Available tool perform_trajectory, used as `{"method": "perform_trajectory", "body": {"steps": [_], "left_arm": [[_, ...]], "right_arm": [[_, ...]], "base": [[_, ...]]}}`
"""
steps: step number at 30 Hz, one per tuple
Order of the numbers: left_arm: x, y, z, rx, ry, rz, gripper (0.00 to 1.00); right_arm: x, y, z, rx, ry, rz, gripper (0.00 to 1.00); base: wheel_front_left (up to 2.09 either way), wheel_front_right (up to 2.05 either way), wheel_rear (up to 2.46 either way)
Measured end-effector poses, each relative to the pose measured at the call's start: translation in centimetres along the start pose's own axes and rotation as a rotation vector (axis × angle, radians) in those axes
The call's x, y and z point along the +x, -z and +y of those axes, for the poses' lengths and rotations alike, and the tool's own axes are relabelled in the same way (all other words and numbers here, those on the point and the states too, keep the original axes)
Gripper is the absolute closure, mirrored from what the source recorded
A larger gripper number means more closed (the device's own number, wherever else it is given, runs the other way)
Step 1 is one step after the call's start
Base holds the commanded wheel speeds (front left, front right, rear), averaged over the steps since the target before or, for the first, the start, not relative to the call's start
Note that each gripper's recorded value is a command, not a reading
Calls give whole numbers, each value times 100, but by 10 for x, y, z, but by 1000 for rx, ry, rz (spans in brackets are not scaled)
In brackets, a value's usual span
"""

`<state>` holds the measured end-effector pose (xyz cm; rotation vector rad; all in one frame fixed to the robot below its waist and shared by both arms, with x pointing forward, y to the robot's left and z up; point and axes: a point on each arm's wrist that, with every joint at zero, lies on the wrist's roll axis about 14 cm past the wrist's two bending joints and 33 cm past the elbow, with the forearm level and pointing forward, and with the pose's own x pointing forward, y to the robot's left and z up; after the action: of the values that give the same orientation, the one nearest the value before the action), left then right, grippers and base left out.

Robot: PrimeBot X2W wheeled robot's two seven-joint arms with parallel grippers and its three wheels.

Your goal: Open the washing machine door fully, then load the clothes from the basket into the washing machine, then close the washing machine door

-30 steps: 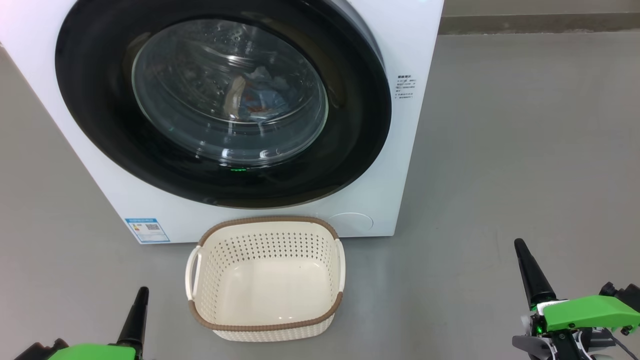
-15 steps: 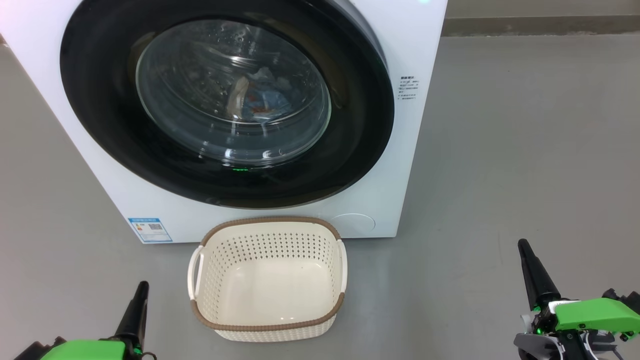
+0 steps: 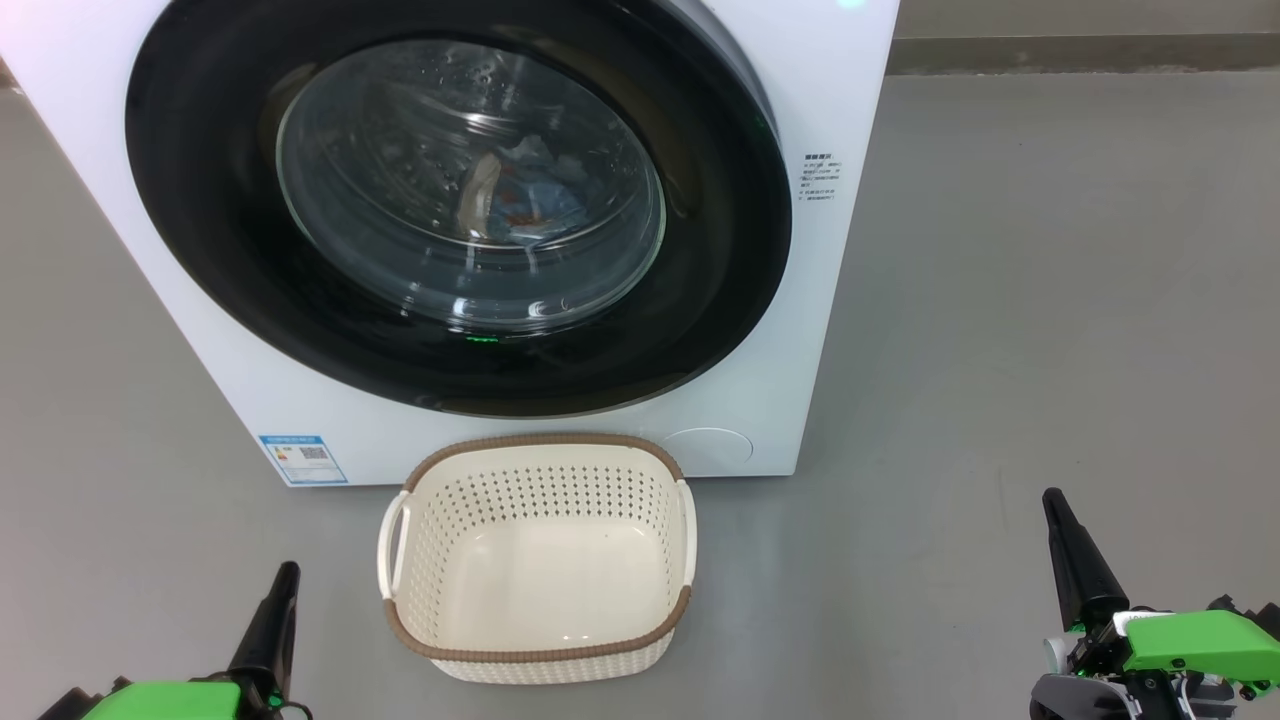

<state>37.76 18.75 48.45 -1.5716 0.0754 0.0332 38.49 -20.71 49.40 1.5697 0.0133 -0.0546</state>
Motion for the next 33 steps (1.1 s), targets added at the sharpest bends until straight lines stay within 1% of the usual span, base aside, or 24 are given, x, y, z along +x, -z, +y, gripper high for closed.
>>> {"method": "perform_trajectory", "body": {"steps": [33], "left_arm": [[0,1,0,-3,0,0,100]], "right_arm": [[0,0,0,1,0,3,100]], "base": [[0,0,0]]}}
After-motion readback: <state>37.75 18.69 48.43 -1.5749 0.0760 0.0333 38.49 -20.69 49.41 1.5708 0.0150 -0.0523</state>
